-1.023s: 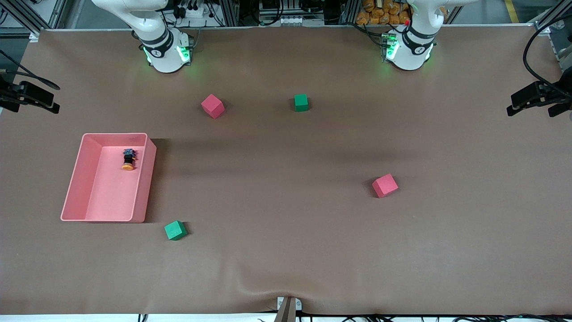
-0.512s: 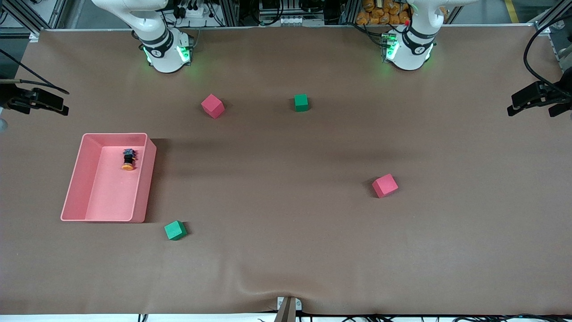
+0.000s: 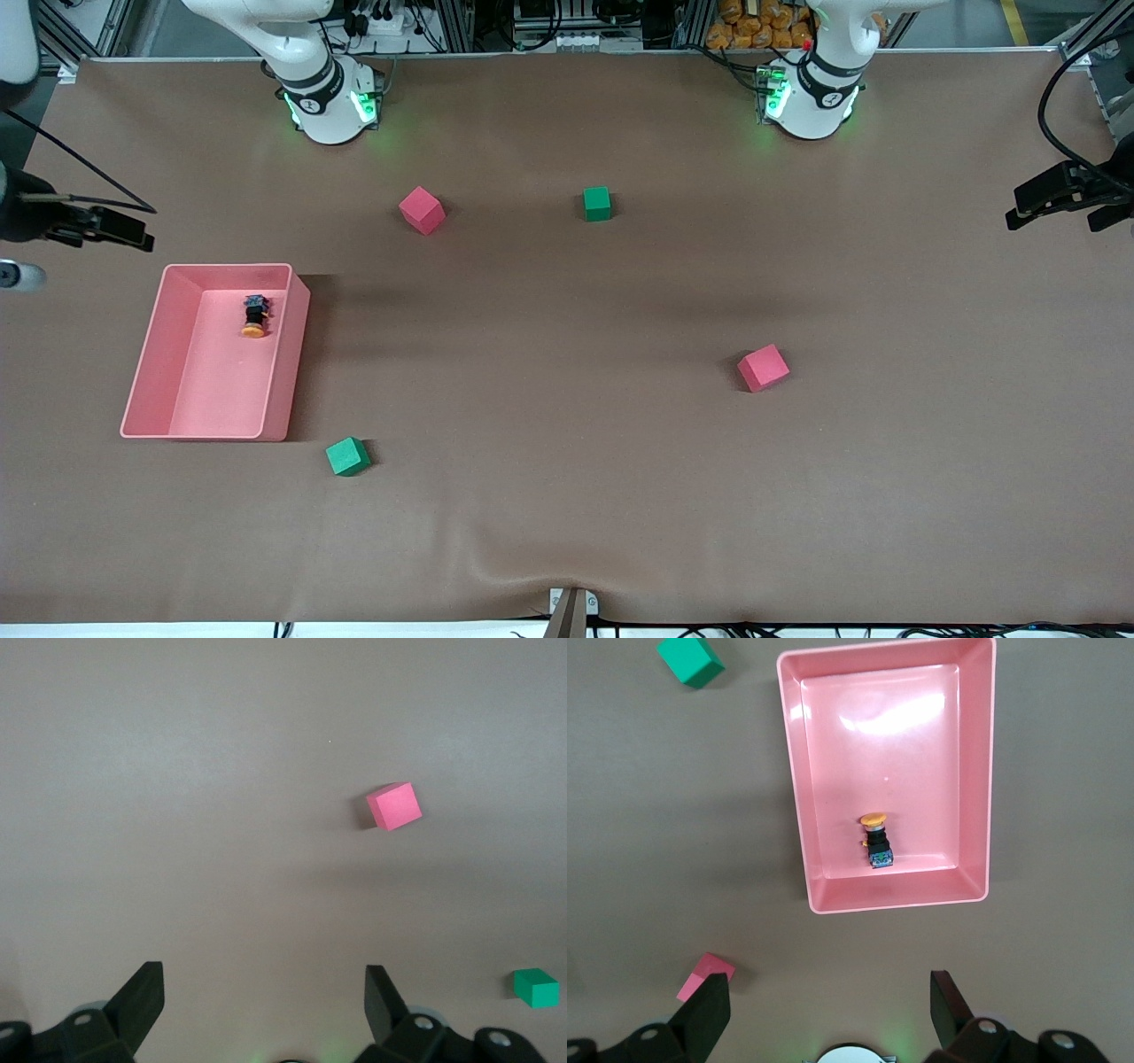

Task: Place and upright button with both arms
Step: 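Reach the right gripper down into the pink tray toward the button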

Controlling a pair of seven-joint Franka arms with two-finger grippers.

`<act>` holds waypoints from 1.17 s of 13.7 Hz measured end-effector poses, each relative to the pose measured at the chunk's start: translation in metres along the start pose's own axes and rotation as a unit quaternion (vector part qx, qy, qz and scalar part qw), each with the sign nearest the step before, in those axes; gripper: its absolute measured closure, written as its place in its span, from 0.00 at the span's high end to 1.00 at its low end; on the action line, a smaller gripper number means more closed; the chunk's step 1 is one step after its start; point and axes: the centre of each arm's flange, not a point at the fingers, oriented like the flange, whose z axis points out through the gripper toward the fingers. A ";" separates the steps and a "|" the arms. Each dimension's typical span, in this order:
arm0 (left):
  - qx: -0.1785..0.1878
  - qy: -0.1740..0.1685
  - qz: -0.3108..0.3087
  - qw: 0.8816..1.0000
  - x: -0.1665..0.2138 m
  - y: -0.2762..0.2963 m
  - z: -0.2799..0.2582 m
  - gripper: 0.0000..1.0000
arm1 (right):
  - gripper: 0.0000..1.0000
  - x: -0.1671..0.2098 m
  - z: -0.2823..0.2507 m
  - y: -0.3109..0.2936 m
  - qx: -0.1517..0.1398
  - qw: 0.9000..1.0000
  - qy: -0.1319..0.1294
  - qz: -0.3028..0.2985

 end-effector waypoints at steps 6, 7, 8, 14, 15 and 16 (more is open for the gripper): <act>0.000 0.000 0.000 1.000 0.000 0.000 0.000 1.00 | 1.00 0.010 0.074 0.011 -0.005 1.000 0.020 0.007; 0.000 0.000 0.000 1.000 0.000 0.000 0.000 1.00 | 1.00 0.010 0.087 0.015 -0.004 1.000 0.025 0.011; 0.000 0.000 0.000 1.000 0.000 0.000 0.000 1.00 | 1.00 0.010 0.102 0.019 -0.004 0.999 0.029 0.015; 0.000 0.000 -0.001 1.000 0.000 -0.001 0.000 1.00 | 1.00 0.003 0.174 0.023 -0.004 0.999 0.040 0.018; 0.000 0.000 -0.001 1.000 0.000 -0.001 0.000 1.00 | 1.00 0.002 0.183 0.024 -0.005 0.999 0.042 0.018; 0.000 0.000 -0.001 1.000 0.000 -0.001 0.000 1.00 | 1.00 0.000 0.191 0.025 -0.007 0.999 0.044 0.017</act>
